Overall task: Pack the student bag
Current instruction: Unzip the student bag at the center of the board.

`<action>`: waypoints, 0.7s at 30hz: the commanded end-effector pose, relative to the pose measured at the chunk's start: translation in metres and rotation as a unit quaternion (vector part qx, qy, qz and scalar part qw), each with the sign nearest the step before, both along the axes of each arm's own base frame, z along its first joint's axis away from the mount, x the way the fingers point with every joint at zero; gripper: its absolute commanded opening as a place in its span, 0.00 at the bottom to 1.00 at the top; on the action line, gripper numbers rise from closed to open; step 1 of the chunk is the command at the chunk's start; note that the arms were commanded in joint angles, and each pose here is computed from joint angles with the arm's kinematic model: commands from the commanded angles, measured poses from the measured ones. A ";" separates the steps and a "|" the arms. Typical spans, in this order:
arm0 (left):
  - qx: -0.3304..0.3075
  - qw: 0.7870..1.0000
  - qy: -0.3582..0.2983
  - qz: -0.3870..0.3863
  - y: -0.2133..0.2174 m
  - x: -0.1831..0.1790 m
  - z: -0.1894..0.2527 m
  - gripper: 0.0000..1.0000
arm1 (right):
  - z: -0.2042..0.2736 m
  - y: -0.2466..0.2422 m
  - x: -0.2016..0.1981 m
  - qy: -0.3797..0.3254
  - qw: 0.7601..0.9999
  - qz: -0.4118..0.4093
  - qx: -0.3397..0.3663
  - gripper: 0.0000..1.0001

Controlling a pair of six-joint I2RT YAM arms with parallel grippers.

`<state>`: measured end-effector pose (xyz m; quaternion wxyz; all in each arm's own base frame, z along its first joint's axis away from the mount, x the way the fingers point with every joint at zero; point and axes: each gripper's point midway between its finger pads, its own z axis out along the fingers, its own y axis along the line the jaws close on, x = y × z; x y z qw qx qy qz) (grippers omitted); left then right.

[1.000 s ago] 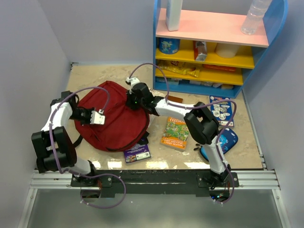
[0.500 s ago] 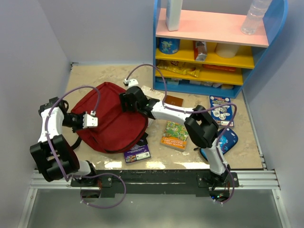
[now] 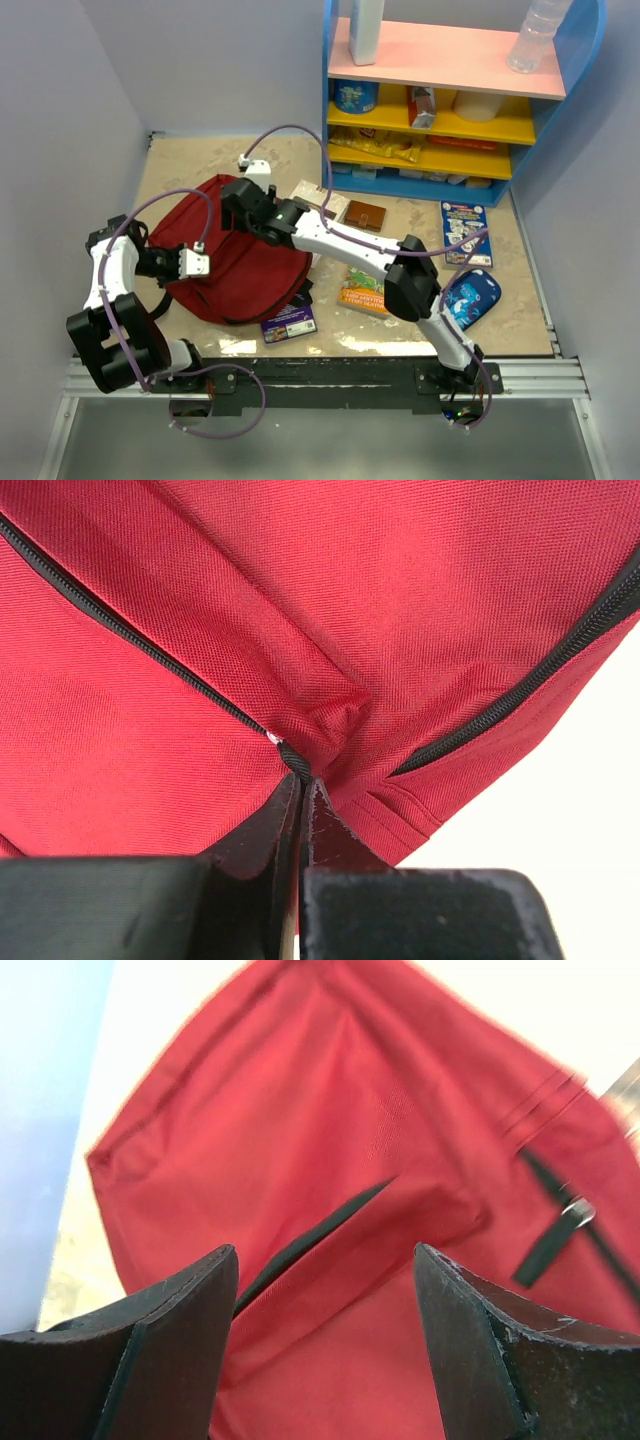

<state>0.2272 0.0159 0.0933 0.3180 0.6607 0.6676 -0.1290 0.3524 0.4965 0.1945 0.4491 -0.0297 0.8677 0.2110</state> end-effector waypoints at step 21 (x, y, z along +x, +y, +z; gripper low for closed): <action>0.025 0.982 -0.136 -0.130 -0.008 0.018 0.023 0.00 | -0.086 0.000 -0.021 0.067 0.996 -0.016 -0.064 0.47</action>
